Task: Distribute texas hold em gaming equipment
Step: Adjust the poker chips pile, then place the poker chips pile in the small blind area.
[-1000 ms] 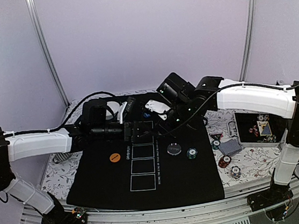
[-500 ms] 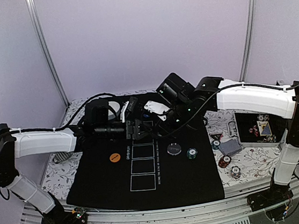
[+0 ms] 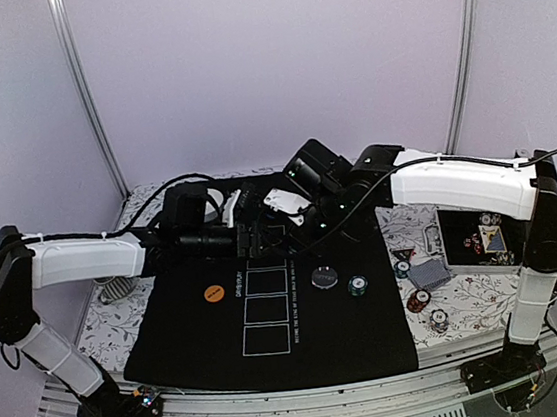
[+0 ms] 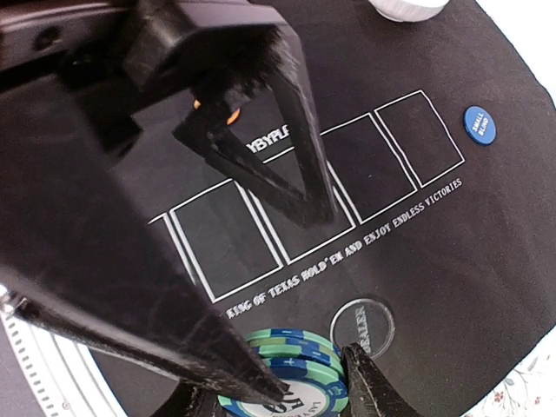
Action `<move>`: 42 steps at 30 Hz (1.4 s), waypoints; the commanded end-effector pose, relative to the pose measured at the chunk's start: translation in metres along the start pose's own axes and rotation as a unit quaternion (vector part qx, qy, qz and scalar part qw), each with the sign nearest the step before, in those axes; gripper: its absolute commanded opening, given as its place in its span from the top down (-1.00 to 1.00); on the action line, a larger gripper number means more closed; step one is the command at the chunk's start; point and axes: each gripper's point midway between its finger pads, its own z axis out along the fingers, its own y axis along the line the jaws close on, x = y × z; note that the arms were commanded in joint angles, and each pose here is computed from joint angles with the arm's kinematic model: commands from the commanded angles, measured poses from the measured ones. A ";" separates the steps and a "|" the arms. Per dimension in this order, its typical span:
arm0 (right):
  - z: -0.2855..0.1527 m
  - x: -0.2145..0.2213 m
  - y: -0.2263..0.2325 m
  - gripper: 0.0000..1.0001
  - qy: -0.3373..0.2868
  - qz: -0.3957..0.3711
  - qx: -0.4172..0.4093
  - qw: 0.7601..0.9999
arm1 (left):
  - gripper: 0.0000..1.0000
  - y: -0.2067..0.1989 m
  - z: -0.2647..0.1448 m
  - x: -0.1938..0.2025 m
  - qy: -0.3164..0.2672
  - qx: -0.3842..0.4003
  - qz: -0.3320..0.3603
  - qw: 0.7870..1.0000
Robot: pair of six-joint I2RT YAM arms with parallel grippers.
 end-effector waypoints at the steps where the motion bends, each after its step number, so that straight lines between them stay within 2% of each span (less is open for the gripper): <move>1: 0.014 -0.012 -0.048 0.95 -0.005 0.034 0.043 0.998 | -0.63 0.014 -0.025 -0.031 -0.040 -0.054 0.021 0.998; 5: 0.023 -0.018 -0.093 0.95 -0.012 0.071 0.049 0.996 | -0.66 0.052 -0.061 -0.054 -0.086 -0.137 0.002 0.987; 9: 0.045 -0.023 -0.150 0.95 -0.017 0.120 0.060 0.991 | -0.67 0.070 -0.088 -0.060 -0.115 -0.185 0.002 0.976; 13: 0.080 -0.020 -0.203 0.95 -0.015 0.158 0.079 0.984 | -0.68 0.076 -0.100 -0.053 -0.118 -0.213 0.009 0.970; 16: 0.118 -0.009 -0.228 0.95 -0.002 0.169 0.088 0.982 | -0.68 0.081 -0.104 -0.047 -0.116 -0.227 0.007 0.967; 20: 0.148 -0.005 -0.257 0.95 -0.008 0.179 0.103 0.978 | -0.69 0.087 -0.104 -0.041 -0.112 -0.236 0.002 0.965; 25: 0.177 0.005 -0.272 0.95 -0.015 0.179 0.112 0.977 | -0.69 0.091 -0.102 -0.037 -0.107 -0.240 -0.001 0.965; 34: 0.205 0.045 -0.273 0.97 0.038 0.190 0.125 0.973 | -0.71 0.093 -0.103 -0.036 -0.105 -0.246 0.005 0.963; 38: 0.205 0.063 -0.268 0.97 0.075 0.198 0.125 0.969 | -0.71 0.093 -0.105 -0.037 -0.105 -0.249 0.007 0.963; 42: 0.186 0.061 -0.263 0.97 0.093 0.203 0.133 0.966 | -0.71 0.095 -0.105 -0.035 -0.104 -0.251 0.007 0.962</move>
